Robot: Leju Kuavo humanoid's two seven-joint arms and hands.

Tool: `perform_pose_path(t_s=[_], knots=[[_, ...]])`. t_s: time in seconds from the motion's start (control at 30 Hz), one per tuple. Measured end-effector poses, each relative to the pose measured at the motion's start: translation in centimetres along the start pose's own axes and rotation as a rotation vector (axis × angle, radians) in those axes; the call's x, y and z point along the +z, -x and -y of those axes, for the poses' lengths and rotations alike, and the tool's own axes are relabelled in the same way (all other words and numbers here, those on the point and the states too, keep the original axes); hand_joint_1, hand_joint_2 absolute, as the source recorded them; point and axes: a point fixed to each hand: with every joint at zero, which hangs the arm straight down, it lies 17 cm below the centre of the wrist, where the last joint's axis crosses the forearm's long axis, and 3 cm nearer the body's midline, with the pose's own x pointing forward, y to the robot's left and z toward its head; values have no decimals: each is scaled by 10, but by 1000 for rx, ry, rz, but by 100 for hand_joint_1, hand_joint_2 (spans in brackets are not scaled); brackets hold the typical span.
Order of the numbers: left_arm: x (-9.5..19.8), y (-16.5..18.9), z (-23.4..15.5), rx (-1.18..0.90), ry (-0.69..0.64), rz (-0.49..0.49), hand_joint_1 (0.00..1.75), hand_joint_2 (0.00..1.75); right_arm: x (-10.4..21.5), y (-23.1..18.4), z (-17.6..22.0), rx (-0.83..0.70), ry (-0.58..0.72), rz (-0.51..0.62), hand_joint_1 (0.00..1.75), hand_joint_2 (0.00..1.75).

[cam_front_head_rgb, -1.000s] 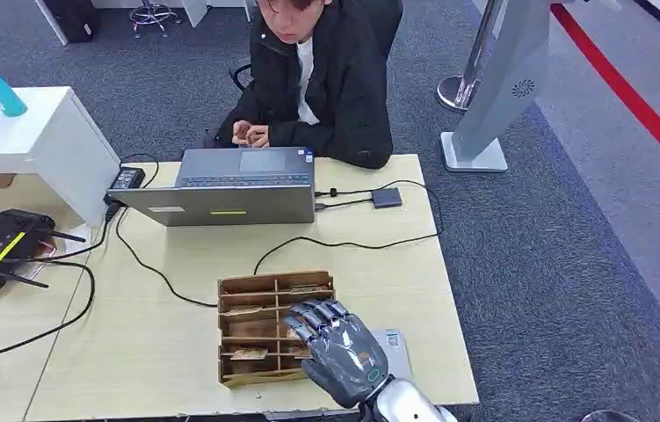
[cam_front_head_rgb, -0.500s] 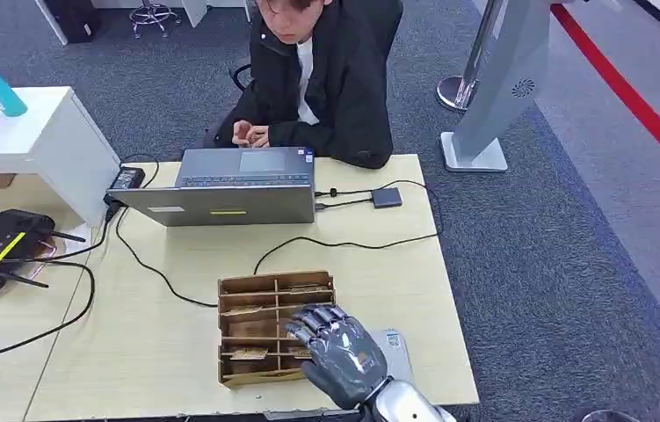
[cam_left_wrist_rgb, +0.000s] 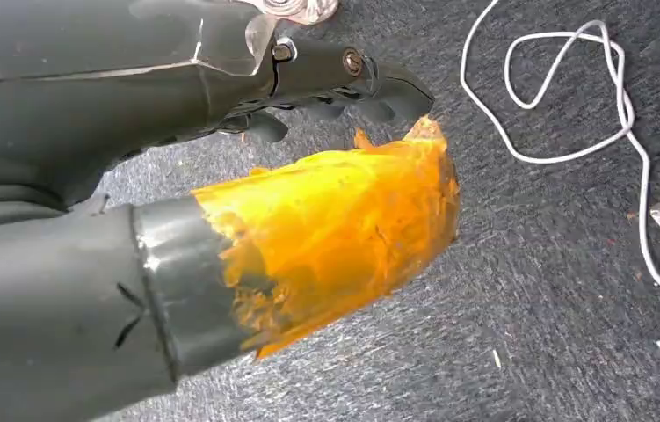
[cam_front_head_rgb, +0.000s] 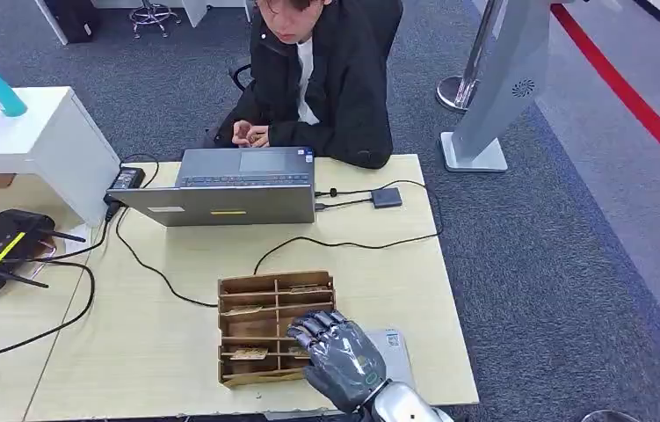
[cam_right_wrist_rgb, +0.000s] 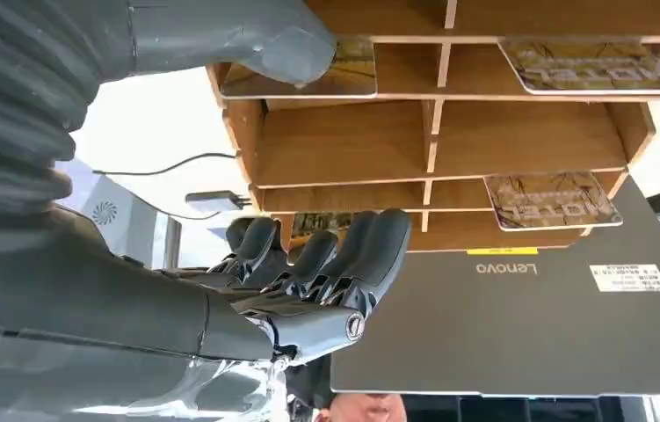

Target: Pass the card to the sensor for recognition and then transmit it.

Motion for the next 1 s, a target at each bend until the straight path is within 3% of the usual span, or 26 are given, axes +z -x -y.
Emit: perform_pose_path(t_s=[0.23, 0.4, 0.8, 0.83, 0.9, 0.93, 1.0], knots=[[0, 0, 0, 0, 0, 0, 0, 0, 0, 1, -3, -1, -6, -3, 61, 175], [1, 1, 1, -1, 0, 1, 0, 0, 14, 15, -1, -59, 108, -102, 63, 175], [2, 4, 3, -2, 3, 0, 0, 0, 37, 23, -45, -58, 10, -136, 65, 175], [2, 4, 3, -2, 3, 0, 0, 0, 38, 23, -47, -57, 5, -137, 68, 175], [2, 4, 3, -2, 3, 0, 0, 0, 39, 23, -48, -54, 0, -136, 96, 175], [2, 4, 3, -2, 3, 0, 0, 0, 39, 22, -49, -53, -2, -134, 96, 175], [2, 4, 3, -2, 3, 0, 0, 0, 39, 22, -49, -51, -2, -131, 154, 175]])
